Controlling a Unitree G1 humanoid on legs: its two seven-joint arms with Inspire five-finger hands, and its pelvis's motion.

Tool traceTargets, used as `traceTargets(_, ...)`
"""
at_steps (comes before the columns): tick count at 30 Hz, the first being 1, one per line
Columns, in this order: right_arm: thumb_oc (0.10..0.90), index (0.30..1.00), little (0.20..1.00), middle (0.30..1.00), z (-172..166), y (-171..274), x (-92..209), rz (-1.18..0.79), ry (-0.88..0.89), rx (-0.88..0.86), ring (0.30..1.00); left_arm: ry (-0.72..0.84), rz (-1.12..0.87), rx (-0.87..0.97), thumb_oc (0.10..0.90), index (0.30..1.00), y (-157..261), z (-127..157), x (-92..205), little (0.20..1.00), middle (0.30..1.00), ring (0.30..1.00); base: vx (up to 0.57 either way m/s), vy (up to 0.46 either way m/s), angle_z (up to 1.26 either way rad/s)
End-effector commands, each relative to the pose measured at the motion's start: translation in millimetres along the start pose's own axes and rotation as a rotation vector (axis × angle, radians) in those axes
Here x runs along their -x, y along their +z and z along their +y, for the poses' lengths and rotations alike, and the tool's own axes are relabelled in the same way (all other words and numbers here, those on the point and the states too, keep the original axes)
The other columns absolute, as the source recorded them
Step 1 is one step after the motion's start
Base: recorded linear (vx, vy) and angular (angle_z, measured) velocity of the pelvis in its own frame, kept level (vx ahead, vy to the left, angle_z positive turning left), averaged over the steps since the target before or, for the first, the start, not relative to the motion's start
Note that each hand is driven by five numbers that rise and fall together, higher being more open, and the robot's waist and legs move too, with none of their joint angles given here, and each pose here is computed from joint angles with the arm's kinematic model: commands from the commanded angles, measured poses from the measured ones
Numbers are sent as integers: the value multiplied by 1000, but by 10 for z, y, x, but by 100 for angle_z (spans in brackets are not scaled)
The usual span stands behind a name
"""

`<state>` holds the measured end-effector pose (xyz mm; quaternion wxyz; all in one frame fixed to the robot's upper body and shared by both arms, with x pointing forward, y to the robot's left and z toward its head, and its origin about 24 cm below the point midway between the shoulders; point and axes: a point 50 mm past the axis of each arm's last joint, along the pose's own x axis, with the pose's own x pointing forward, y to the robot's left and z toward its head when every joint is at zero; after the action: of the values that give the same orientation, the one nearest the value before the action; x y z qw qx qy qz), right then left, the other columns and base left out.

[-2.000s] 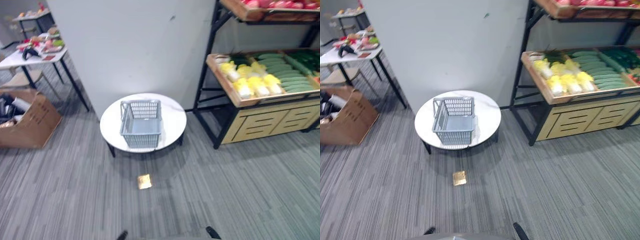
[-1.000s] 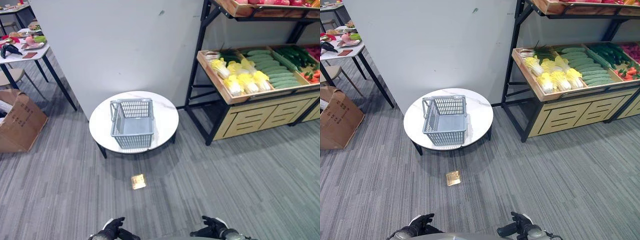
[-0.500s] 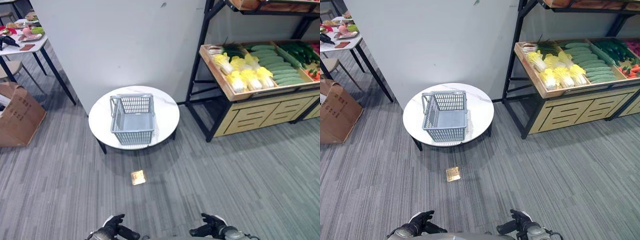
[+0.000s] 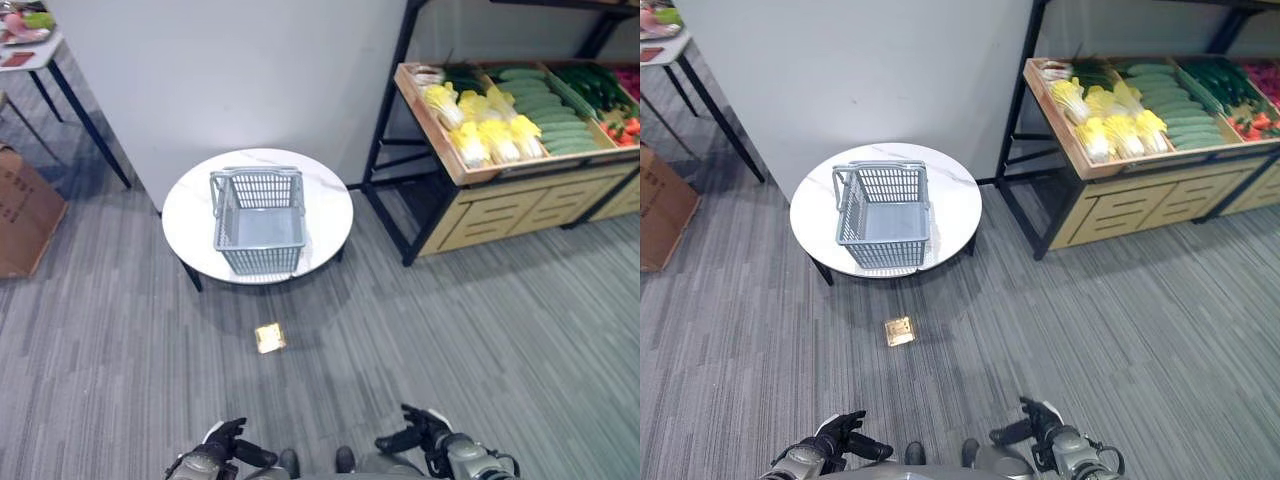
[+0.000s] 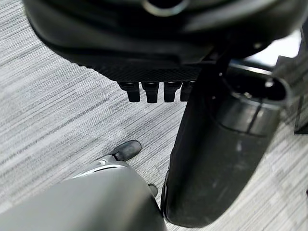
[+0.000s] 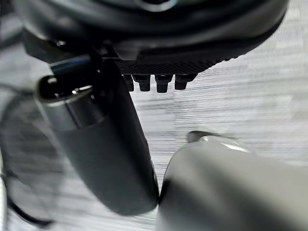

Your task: Get the vegetables into the basket

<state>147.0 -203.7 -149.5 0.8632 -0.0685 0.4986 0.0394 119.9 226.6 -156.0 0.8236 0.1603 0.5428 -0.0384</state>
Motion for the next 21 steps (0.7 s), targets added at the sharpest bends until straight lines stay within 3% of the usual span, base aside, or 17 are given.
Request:
traceTargets(1,900,1000,1000,1000,-151,-320,85,116,-34,42,1000,-9,54,4,900,1000,-201,-7,35,1000,1000,1000,69,67,-3)
traceTargets(13,900,1000,1000,1000,-230,-370,107,152,-44,71,1000,-21,21,-15,900,1000,-97,-40,15,1000,1000,1000,112,-67,21)
traceTargets(21,900,1000,1000,1000,-373,-449,157,187,-79,76,1000,-50,9,-19,900,1000,-29,-125,0,1000,1000,1000,223,-239,35)
